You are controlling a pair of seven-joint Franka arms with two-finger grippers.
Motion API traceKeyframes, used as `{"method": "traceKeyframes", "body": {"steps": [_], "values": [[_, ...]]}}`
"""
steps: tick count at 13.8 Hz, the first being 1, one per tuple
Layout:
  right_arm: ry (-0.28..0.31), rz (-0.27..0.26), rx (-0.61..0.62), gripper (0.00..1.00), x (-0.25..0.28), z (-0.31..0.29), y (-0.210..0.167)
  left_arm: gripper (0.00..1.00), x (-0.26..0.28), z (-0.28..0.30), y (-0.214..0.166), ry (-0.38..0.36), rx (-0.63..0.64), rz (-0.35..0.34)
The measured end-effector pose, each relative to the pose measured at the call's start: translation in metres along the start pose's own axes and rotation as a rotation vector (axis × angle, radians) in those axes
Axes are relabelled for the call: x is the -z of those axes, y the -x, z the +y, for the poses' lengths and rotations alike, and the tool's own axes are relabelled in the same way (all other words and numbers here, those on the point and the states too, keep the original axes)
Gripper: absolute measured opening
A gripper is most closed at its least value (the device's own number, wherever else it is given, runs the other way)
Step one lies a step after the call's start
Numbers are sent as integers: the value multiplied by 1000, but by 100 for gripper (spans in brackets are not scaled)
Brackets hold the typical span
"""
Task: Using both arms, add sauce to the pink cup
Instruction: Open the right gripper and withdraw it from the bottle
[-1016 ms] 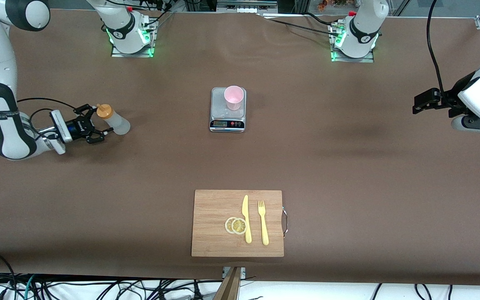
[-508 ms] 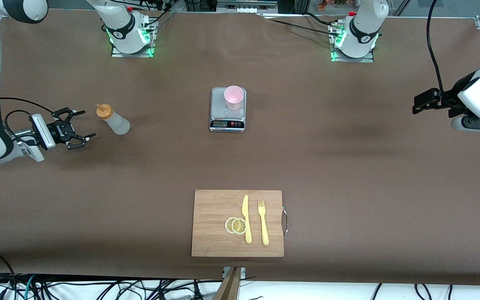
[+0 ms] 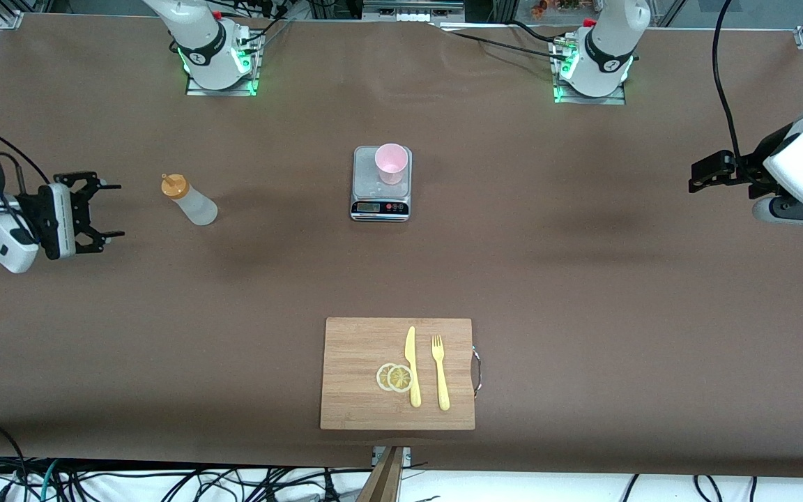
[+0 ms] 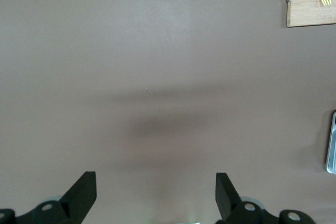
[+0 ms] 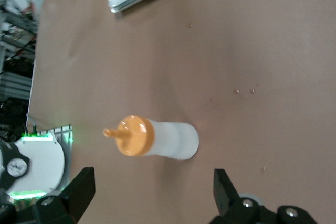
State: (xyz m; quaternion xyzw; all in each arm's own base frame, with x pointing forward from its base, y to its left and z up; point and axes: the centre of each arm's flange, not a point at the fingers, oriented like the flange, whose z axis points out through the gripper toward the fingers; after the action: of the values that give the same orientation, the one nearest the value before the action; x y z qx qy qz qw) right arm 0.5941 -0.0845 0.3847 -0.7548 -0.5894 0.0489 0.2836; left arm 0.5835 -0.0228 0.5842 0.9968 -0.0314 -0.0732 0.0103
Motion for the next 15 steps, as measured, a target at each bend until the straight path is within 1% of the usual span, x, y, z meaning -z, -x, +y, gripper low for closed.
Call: {"method": "traceKeyframes", "body": {"steps": [3, 5, 6, 7, 10, 13, 15], "values": [[111, -113, -193, 100, 16, -27, -40, 100, 0, 0, 0, 0, 0, 0], [180, -179, -321, 100, 19, -37, -66, 100, 0, 0, 0, 0, 0, 1], [220, -207, -392, 100, 21, -42, -79, 100, 0, 0, 0, 0, 0, 1], [258, -224, -469, 100, 22, -47, -90, 100, 0, 0, 0, 0, 0, 1], [345, -226, -719, 100, 23, -60, -117, 100, 0, 0, 0, 0, 0, 1], [441, -205, -983, 100, 28, -70, -130, 100, 0, 0, 0, 0, 0, 1], [491, -181, -1099, 100, 34, -76, -135, 100, 0, 0, 0, 0, 0, 1]]}}
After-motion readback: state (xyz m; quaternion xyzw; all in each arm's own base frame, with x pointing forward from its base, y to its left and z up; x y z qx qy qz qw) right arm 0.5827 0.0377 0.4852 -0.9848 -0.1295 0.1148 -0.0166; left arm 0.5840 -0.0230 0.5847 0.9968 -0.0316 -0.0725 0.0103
